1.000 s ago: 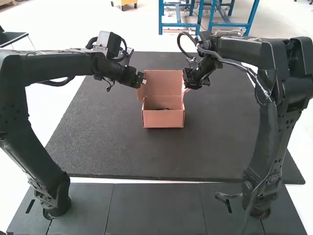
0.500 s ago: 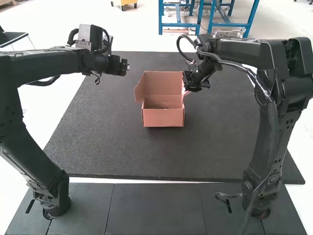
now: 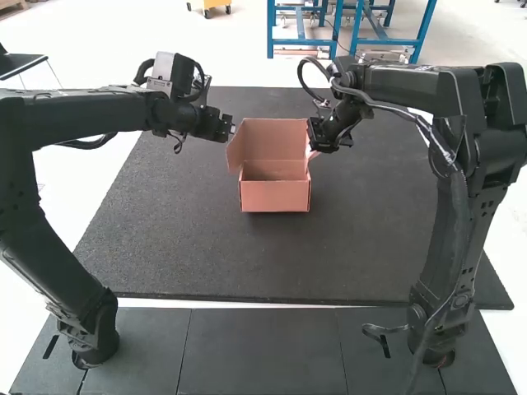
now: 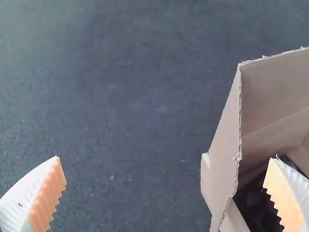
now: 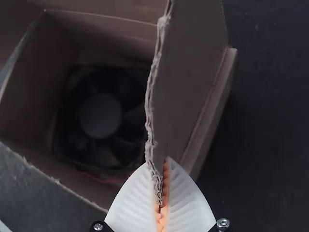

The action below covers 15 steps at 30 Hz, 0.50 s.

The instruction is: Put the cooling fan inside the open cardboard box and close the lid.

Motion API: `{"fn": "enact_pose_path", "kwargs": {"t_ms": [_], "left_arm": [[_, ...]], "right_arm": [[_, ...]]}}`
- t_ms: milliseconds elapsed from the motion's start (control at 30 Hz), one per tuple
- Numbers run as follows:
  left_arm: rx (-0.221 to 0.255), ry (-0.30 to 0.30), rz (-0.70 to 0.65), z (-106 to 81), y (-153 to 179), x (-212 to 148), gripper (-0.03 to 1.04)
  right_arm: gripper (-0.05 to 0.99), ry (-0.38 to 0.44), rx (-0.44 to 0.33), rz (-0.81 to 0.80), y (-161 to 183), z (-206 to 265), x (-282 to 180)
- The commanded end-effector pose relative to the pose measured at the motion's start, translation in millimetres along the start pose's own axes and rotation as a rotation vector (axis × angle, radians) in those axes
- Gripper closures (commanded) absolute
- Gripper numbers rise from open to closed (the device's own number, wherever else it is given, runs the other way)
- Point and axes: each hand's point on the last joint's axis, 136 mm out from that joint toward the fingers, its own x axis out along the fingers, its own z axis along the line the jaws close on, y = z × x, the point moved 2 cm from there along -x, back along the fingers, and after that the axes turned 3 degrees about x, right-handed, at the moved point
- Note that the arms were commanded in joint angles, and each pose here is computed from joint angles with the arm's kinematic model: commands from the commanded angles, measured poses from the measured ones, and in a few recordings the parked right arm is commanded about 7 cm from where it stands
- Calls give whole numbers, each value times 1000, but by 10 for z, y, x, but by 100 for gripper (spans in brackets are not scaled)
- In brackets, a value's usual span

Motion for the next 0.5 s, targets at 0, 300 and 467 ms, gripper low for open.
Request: {"fn": "enact_pose_path", "kwargs": {"t_ms": [0,300,467], "left_arm": [[7,7,6,-7,11,36,4],[-5,-47,4,132,29,46,4],[-1,-71,22,155,111,82,4]], "right_arm": [[95,-11,-19,-72,-138,125,-228],[95,-14,-22,-77,-143,143,-254],[95,-16,-22,-77,-143,145,-254]]}}
